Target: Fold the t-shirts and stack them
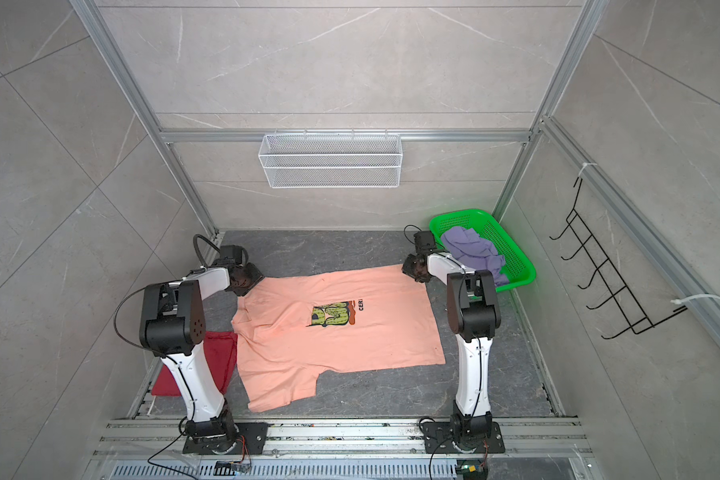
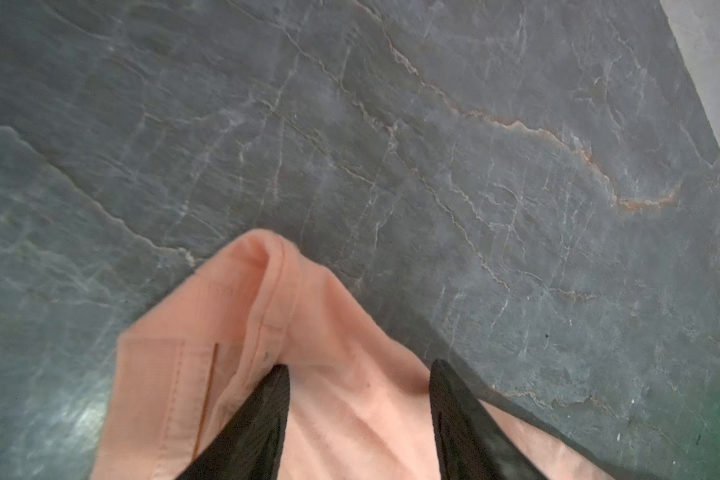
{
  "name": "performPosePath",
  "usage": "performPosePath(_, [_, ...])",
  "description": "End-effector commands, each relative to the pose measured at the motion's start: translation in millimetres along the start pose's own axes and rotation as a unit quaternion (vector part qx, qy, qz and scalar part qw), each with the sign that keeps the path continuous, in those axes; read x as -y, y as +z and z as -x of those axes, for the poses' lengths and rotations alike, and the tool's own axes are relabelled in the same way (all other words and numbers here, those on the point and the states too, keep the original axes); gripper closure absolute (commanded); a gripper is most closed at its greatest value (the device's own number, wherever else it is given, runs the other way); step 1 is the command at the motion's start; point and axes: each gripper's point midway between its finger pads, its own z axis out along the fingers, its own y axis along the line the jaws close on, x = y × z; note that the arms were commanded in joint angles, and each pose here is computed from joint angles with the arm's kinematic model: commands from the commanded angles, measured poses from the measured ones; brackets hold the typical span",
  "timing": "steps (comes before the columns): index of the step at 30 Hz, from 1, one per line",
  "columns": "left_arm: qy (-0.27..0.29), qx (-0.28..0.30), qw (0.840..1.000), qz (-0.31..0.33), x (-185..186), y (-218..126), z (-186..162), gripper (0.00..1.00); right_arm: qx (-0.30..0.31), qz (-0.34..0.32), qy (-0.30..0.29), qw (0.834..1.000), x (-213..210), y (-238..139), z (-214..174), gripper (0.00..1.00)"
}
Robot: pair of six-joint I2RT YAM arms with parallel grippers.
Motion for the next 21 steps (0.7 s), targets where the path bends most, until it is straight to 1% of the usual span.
performPosePath(1, [-0.018,-0.031,0.998,0.052,-29,13,-17,0.43,-0.033,-0.078,0.031,0.996,52,8,-24,0.58])
performPosePath(3, [-0.015,-0.028,0.999,0.044,-24,11,-13,0.44,-0.027,-0.057,0.023,0.998,48,5,-19,0.58])
performPosePath(5, [-0.003,-0.02,1.0,0.019,-12,5,-6,0.45,-0.016,-0.017,-0.002,1.0,31,-1,-8,0.58])
performPosePath(8, [0.014,0.003,0.999,-0.029,12,-13,8,0.45,0.01,0.037,-0.019,0.999,4,-15,11,0.58])
performPosePath(11, [0.029,0.022,0.997,-0.067,34,-32,17,0.45,0.033,0.07,-0.028,0.997,-16,-31,29,0.58])
performPosePath(15, [0.04,0.028,0.994,-0.095,53,-41,20,0.45,0.037,0.077,-0.027,0.996,-25,-31,38,0.58])
performPosePath(21, [0.032,0.017,0.995,-0.097,57,-22,22,0.45,0.027,0.079,-0.014,0.996,-26,-12,36,0.58])
